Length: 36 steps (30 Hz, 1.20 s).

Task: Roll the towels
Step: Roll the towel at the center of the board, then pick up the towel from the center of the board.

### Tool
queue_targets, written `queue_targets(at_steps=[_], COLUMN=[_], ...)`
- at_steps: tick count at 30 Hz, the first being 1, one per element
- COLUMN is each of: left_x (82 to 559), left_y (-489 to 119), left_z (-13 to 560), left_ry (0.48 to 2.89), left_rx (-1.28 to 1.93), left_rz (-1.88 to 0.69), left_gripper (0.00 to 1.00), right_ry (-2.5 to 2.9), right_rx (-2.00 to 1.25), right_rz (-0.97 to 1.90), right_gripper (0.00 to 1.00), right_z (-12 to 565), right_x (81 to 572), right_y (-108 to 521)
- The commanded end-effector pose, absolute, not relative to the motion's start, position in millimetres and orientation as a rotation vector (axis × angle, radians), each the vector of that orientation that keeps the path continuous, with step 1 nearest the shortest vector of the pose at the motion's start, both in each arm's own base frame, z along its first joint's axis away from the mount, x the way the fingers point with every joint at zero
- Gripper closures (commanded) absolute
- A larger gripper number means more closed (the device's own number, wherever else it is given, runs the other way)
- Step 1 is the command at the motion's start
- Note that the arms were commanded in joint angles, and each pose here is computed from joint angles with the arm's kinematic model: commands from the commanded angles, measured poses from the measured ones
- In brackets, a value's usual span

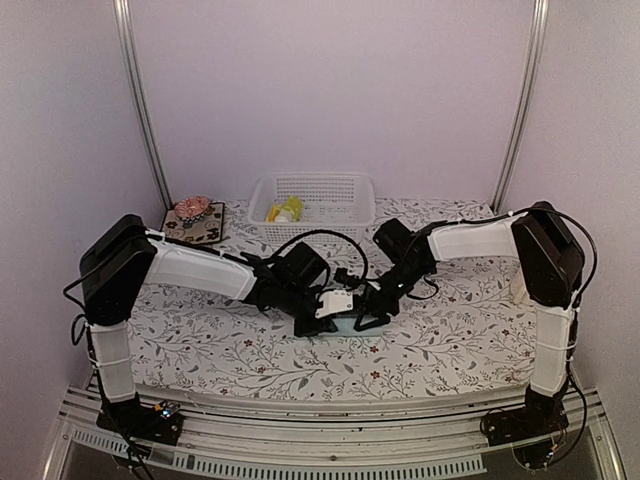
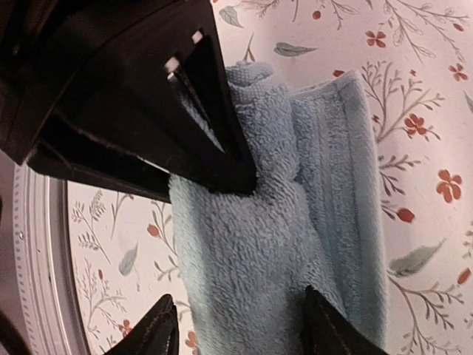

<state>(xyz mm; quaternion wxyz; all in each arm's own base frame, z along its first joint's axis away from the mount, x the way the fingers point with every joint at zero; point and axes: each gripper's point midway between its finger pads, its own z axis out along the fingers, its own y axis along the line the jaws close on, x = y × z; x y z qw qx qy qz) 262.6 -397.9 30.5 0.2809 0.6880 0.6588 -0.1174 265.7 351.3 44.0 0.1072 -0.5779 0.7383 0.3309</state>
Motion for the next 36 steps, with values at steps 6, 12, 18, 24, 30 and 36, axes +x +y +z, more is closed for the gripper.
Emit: queue_targets(at_steps=[6, 12, 18, 24, 30, 36], left_x=[243.0, 250.5, 254.4, 255.4, 244.6, 235.9], left_y=[-377.9, -385.0, -398.9, -413.6, -434.7, -448.7], left_z=[2.2, 5.6, 5.6, 3.4, -13.7, -33.9], left_ry=[2.153, 2.247, 2.360, 2.485, 2.637, 2.780], left_rx=[1.807, 1.745, 1.626, 1.474, 1.360, 1.249], left_rz=[-0.742, -0.838, -0.911, -0.895, -0.872, -0.797], left_gripper=[0.95, 0.94, 0.93, 0.92, 0.95, 1.00], right_ry=[2.139, 2.174, 2.269, 2.220, 2.219, 2.310], right_rx=[-1.543, -1.397, -0.992, -0.579, -0.263, 0.050], right_rz=[0.791, 0.658, 0.463, 0.619, 0.918, 1.140], right_gripper=[0.01, 0.01, 0.01, 0.01, 0.01, 0.00], right_z=[85.6, 96.8, 128.6, 163.4, 163.0, 125.5], right_x=[287.9, 292.3, 311.3, 287.1, 261.4, 254.1], right_y=[314.2, 288.5, 254.4, 231.6, 230.3, 236.7])
